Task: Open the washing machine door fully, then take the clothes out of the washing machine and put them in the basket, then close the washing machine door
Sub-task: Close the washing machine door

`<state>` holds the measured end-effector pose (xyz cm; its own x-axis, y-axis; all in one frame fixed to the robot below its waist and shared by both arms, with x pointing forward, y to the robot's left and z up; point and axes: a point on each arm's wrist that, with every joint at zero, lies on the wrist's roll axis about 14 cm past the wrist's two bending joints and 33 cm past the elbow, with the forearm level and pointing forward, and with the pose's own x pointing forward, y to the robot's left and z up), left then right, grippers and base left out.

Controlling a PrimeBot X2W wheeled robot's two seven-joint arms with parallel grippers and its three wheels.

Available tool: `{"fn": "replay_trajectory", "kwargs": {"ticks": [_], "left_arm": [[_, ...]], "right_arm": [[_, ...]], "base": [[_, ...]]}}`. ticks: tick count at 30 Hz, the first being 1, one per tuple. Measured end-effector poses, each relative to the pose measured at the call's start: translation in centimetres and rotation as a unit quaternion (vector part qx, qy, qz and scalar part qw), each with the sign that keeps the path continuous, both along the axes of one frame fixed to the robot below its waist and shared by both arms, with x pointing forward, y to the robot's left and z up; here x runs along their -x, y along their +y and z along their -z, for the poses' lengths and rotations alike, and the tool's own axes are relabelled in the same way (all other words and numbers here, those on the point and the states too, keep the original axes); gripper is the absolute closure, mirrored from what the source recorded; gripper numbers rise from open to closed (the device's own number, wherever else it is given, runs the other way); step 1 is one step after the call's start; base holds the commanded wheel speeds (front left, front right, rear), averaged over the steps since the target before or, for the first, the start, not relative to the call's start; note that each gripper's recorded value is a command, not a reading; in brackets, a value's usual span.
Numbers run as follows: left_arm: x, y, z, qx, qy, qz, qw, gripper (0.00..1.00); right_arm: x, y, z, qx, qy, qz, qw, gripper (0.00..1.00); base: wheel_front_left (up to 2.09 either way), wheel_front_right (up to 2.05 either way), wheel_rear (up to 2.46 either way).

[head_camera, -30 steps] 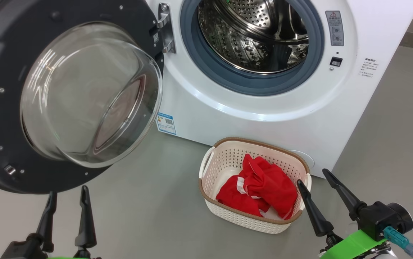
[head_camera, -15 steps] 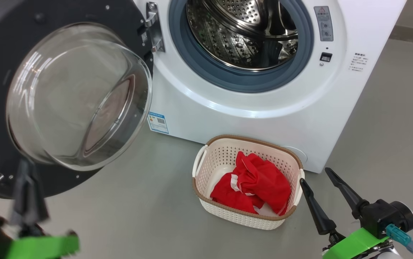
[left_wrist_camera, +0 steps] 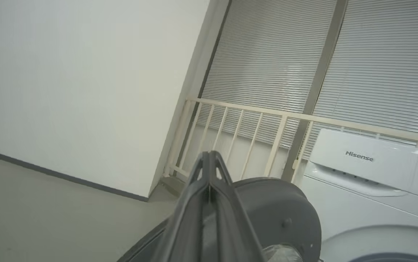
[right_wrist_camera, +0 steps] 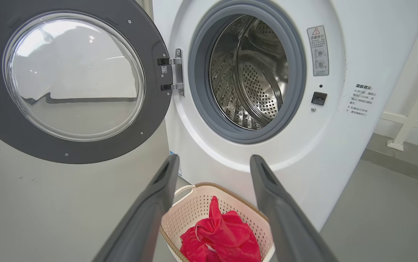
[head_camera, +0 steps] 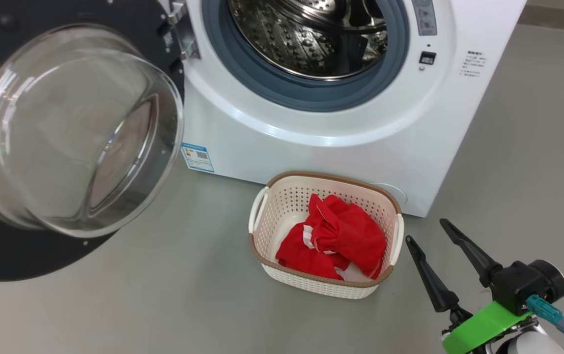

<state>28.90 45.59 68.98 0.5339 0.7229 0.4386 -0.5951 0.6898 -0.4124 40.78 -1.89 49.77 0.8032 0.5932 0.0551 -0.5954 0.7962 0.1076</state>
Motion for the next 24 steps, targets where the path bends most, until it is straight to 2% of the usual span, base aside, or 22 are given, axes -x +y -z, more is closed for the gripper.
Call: {"fn": "replay_trajectory", "kwargs": {"ticks": [5,9,10,24], "left_arm": [[-0.9,4.2,2.0,0.108,-0.027,-0.011,0.994,1.00],[-3.2,5.4,4.6,0.202,-0.023,0.019,0.979,1.00],[-4.4,5.6,5.4,0.236,-0.016,0.039,0.971,1.00],[-5.9,6.4,9.4,0.352,0.064,0.119,0.926,1.00]], "right_arm": [[-0.1,-0.3,0.3,0.004,0.001,0.000,1.000,0.00],[-0.1,-0.6,0.7,0.005,0.008,0.002,1.000,0.00],[-0.2,-0.6,0.6,0.005,0.006,0.001,1.000,0.00],[-0.4,-1.2,0.6,0.008,0.004,0.008,1.000,0.00]], "base": [[0.00,0.00,0.00],[0.00,0.00,0.00],[0.00,0.00,0.00],[0.00,0.00,0.00]]}}
